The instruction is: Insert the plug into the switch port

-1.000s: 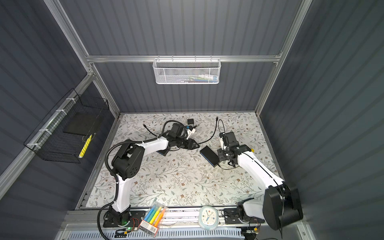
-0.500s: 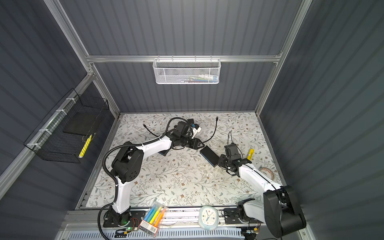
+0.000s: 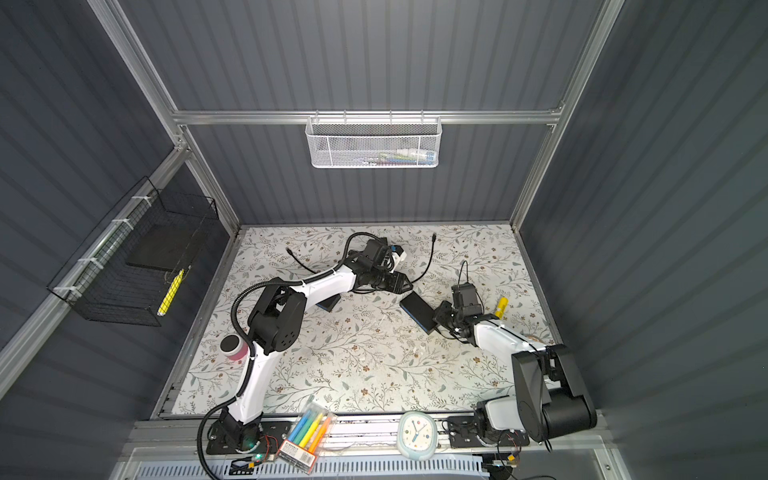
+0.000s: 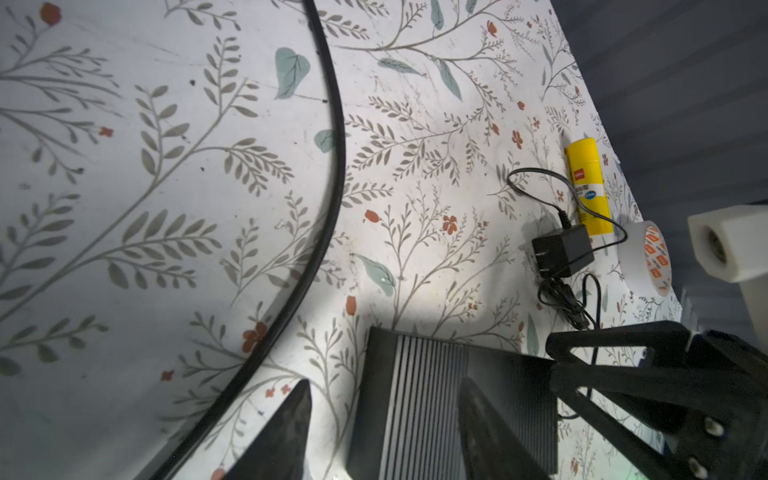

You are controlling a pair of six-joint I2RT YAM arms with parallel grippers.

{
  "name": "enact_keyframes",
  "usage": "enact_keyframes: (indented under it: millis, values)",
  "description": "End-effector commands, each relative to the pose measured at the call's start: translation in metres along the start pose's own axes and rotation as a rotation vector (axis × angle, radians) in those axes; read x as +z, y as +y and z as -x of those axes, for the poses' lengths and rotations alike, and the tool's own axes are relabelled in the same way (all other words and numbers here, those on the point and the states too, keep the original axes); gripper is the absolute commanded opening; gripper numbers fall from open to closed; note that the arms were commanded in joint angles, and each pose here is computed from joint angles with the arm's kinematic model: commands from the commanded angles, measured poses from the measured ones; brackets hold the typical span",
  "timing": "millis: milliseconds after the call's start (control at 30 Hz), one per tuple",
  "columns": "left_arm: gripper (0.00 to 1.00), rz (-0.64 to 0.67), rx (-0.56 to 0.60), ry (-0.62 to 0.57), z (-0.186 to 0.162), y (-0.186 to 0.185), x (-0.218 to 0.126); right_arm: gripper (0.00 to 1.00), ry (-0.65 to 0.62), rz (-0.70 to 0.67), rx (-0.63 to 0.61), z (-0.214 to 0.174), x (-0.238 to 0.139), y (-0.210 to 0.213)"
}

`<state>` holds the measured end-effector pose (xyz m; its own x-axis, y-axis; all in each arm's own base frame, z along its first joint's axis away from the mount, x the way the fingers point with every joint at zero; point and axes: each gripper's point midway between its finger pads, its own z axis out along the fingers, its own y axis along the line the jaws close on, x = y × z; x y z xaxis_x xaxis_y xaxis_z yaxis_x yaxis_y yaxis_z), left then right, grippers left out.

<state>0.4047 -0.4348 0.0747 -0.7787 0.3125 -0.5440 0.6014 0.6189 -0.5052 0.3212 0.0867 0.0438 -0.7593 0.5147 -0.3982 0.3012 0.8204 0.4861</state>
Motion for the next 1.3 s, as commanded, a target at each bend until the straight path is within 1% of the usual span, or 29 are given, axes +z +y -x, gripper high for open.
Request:
enact_keyframes:
  millis: [0,300,467,733,900,1000,1267]
  values:
    - [0.58,0.026,-0.007,0.035,-0.009,0.014,0.009,0.47,0.012,0.012,0.026,-0.002,0.004,-0.001]
    - [0.58,-0.008,-0.026,0.064,-0.022,0.023,0.023,0.46,0.027,0.026,0.064,-0.003,0.01,0.001]
    - [0.58,-0.026,-0.032,0.06,-0.025,0.023,0.026,0.43,0.072,0.027,0.085,-0.013,0.013,0.0]
    - [0.57,-0.062,-0.048,0.057,-0.026,0.021,0.032,0.45,0.046,-0.047,0.061,-0.014,-0.009,-0.014]
    - [0.56,-0.071,-0.047,0.05,-0.027,0.019,0.031,0.47,0.041,-0.031,0.068,-0.019,-0.022,-0.014]
    - [0.56,-0.08,-0.064,0.046,-0.03,0.018,0.031,0.47,0.042,-0.031,0.069,-0.021,-0.02,-0.015]
    - [0.55,-0.055,-0.08,0.042,-0.039,0.023,0.027,0.47,0.066,-0.008,0.089,-0.024,-0.007,-0.013]
